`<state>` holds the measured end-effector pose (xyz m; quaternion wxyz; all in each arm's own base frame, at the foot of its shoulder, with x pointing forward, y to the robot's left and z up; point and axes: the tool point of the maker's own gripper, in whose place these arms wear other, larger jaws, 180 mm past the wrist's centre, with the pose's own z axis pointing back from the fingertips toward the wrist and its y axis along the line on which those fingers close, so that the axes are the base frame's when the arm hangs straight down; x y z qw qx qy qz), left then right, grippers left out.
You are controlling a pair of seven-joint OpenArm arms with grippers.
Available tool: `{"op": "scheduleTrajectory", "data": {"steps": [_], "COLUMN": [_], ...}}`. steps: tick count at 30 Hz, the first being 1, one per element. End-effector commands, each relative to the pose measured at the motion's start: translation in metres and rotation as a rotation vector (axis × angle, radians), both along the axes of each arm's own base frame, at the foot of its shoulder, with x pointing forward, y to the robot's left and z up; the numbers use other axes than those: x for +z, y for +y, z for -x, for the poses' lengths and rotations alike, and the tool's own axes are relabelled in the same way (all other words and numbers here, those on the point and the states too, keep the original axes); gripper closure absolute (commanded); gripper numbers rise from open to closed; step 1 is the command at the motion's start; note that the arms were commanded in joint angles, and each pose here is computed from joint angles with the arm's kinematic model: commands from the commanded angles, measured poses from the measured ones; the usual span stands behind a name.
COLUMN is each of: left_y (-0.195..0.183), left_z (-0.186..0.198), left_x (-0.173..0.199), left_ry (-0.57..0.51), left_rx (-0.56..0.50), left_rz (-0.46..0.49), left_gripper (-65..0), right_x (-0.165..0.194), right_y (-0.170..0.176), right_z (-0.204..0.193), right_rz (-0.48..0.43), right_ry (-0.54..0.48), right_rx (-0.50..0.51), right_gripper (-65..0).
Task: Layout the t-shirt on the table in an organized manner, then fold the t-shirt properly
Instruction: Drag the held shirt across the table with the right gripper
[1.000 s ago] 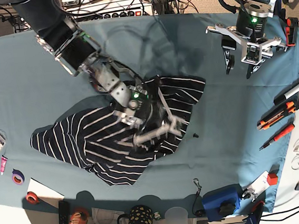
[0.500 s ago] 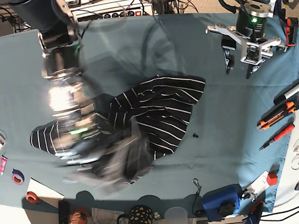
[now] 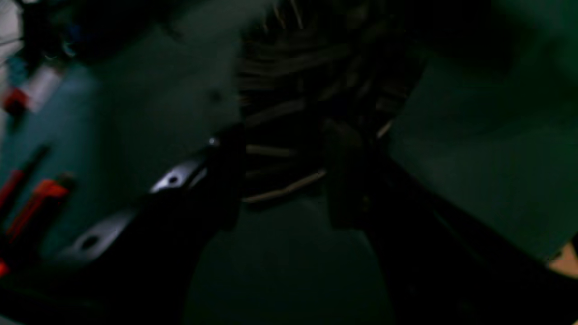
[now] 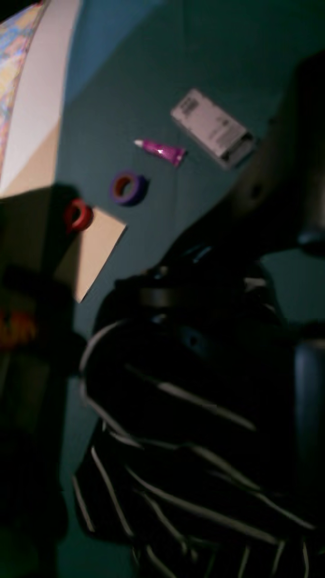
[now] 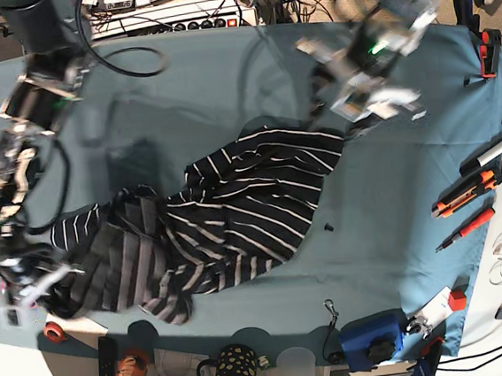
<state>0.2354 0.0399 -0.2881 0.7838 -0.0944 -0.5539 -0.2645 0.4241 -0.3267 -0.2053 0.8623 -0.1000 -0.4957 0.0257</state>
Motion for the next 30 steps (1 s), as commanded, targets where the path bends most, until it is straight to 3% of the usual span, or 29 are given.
{"op": "scheduleTrajectory", "data": {"steps": [1,8,15,23,30], "left_y": [-0.007,-0.048,-0.080,-0.078,-0.061], "left_z": [-0.008,-0.032,-0.032,-0.042,-0.068], "left_x": [0.007,-0.035,-0.044,-0.091,-0.102], "left_ry": [-0.052,-0.026,-0.047,0.056,0.090], "left_rx": [-0.017,-0.181,-0.323,-0.347,-0.274], "left_rz": [0.018,-0.106,-0.188,-0.253,-0.312], "left_gripper": [-29.5,-37.3,-37.6,-37.6,-35.6], "right_x": [0.016,-0.008,-0.015,-0.017,-0.018], "right_y": [-0.010,-0.048,-0.059,-0.059,-0.059], "right_z": [-0.004,0.001,0.007,0.008,0.009], "right_rz": [0.009,-0.016,-0.011,-0.012,-0.012], "right_ry": [-0.042,0.042,0.086,0.098,0.101], "right_rx": [-0.003,-0.046,-0.066,-0.069,-0.069], "right_gripper": [0.0,0.0,0.0,0.0,0.0]}}
